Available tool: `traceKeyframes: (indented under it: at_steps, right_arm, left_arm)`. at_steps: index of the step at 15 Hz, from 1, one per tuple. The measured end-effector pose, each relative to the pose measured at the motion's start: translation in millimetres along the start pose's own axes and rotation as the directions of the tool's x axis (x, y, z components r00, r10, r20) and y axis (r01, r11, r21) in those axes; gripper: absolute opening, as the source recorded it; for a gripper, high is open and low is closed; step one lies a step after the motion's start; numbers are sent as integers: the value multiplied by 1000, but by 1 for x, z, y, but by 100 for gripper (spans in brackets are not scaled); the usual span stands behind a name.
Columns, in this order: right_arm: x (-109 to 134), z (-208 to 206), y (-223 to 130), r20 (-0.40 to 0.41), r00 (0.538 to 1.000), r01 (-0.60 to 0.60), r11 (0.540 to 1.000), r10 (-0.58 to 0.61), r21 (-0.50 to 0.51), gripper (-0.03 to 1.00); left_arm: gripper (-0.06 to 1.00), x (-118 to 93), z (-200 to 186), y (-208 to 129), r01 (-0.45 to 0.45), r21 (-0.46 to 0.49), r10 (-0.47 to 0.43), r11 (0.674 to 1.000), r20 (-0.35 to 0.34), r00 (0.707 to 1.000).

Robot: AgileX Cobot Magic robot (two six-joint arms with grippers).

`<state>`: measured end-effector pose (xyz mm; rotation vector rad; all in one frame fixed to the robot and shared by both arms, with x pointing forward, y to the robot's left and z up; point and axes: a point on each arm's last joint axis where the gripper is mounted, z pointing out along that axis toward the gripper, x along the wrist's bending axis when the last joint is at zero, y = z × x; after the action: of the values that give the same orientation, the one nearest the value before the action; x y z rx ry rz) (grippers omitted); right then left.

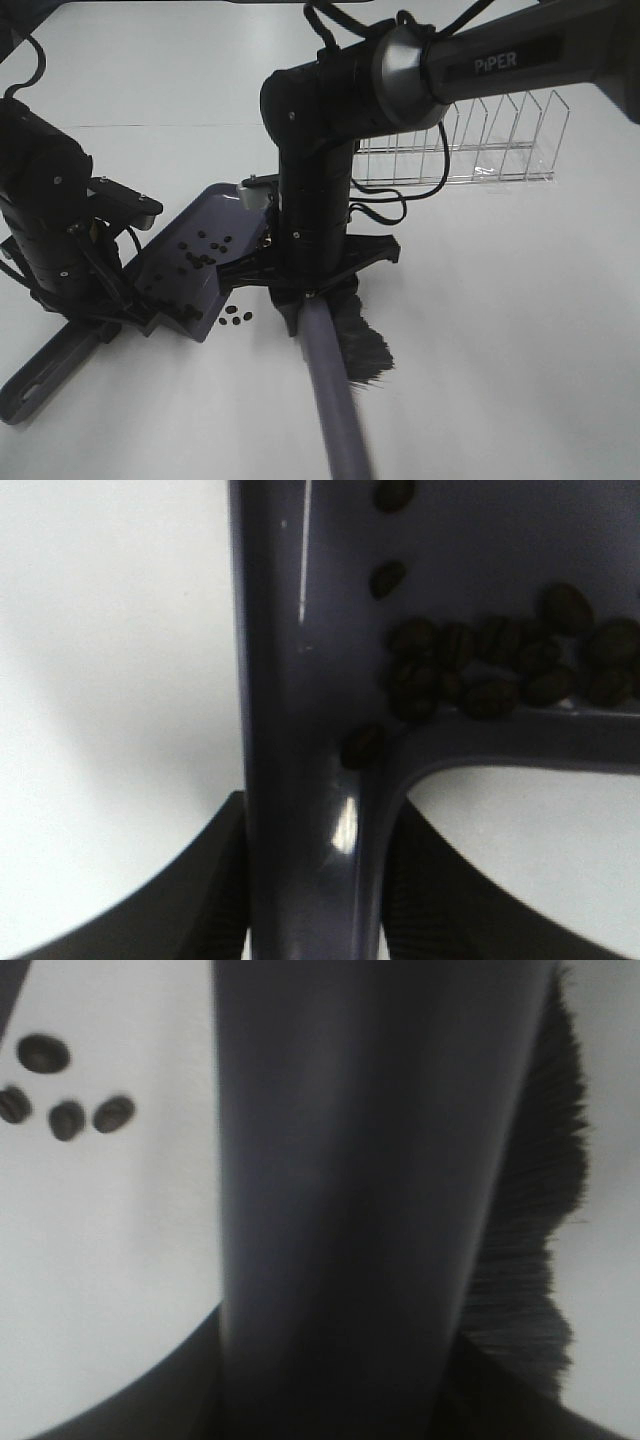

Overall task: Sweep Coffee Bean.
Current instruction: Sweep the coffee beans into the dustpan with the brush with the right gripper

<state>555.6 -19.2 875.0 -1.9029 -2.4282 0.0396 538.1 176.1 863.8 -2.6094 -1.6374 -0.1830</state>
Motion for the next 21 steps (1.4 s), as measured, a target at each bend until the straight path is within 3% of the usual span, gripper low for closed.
traceKeyframes:
  at_steps: [5, 10, 16, 21]
  right_arm:
    - [27, 9, 10, -270, 955, -142, 988, 120, -62, 33]
    - [42, 7, 15, -443, 883, -202, 978, 155, -61, 33]
    - [43, 3, 25, -501, 856, -232, 962, 131, -146, 33]
    - [25, -25, 34, -499, 861, -235, 946, 96, -223, 33]
  left_arm:
    - [31, 0, 0, 0, 0, -1, 0, 1000, 0, 1000]
    - [31, 0, 0, 0, 2, -2, -2, 1000, 2, 1000]
    - [32, 0, 0, 0, 4, -2, -4, 1000, 3, 1000]
    - [32, 0, 0, 0, 6, -2, -6, 1000, 4, 1000]
